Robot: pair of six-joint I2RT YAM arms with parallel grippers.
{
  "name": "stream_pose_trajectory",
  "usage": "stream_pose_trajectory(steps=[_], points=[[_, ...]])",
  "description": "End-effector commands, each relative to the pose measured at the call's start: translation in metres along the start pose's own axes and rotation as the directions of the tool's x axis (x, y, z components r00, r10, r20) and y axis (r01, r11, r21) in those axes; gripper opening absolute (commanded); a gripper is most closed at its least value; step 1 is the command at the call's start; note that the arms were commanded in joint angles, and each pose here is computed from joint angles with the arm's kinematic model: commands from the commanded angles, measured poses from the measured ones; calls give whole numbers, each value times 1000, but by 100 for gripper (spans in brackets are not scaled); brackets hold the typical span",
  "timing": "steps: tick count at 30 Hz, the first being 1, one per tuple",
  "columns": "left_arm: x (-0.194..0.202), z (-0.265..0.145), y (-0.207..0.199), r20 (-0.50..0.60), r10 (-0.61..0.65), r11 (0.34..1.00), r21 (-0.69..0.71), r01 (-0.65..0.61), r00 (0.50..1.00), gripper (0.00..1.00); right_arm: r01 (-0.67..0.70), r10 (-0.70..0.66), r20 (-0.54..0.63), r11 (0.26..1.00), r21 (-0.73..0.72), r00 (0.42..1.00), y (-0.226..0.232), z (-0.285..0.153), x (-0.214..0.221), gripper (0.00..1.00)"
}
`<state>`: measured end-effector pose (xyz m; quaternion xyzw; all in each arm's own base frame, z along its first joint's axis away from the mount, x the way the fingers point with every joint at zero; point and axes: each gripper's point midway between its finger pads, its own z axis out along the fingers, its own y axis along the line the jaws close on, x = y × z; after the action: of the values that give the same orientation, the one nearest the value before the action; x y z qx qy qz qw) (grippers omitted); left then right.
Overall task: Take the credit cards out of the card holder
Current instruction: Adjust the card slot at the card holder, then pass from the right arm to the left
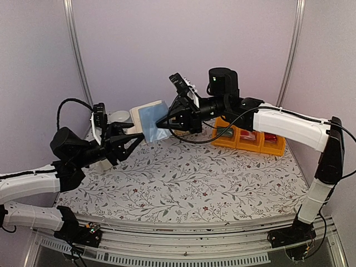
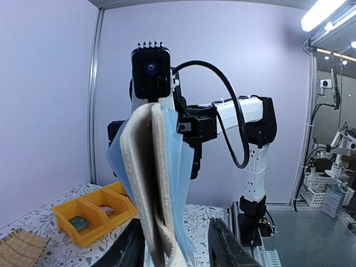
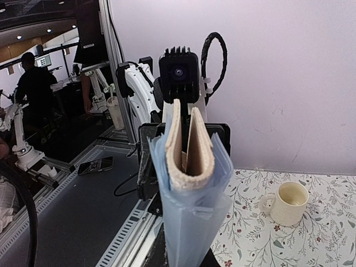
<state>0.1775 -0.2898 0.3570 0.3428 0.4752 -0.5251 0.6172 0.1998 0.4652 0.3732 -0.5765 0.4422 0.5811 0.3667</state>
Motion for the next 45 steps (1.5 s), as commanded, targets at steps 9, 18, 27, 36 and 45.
stream_pose_trajectory(steps=[9,18,27,36,45], points=[[-53,-29,9,87,204,958,-223,-181,975,45,37,-37,-5,999,11,999,12,-7,-8,2],[-45,0,-22,20,129,992,-8,-129,991,39,39,-38,-7,998,44,999,6,-7,-8,2],[-46,4,-12,16,154,986,-70,-152,988,41,45,-45,-7,998,47,999,7,-8,-10,2],[-51,-9,16,30,171,953,-259,-157,985,43,50,-50,-11,998,47,999,9,-9,-10,2],[-40,7,4,-3,146,979,-144,-145,989,39,51,-50,-14,997,58,999,8,-10,-10,2]])
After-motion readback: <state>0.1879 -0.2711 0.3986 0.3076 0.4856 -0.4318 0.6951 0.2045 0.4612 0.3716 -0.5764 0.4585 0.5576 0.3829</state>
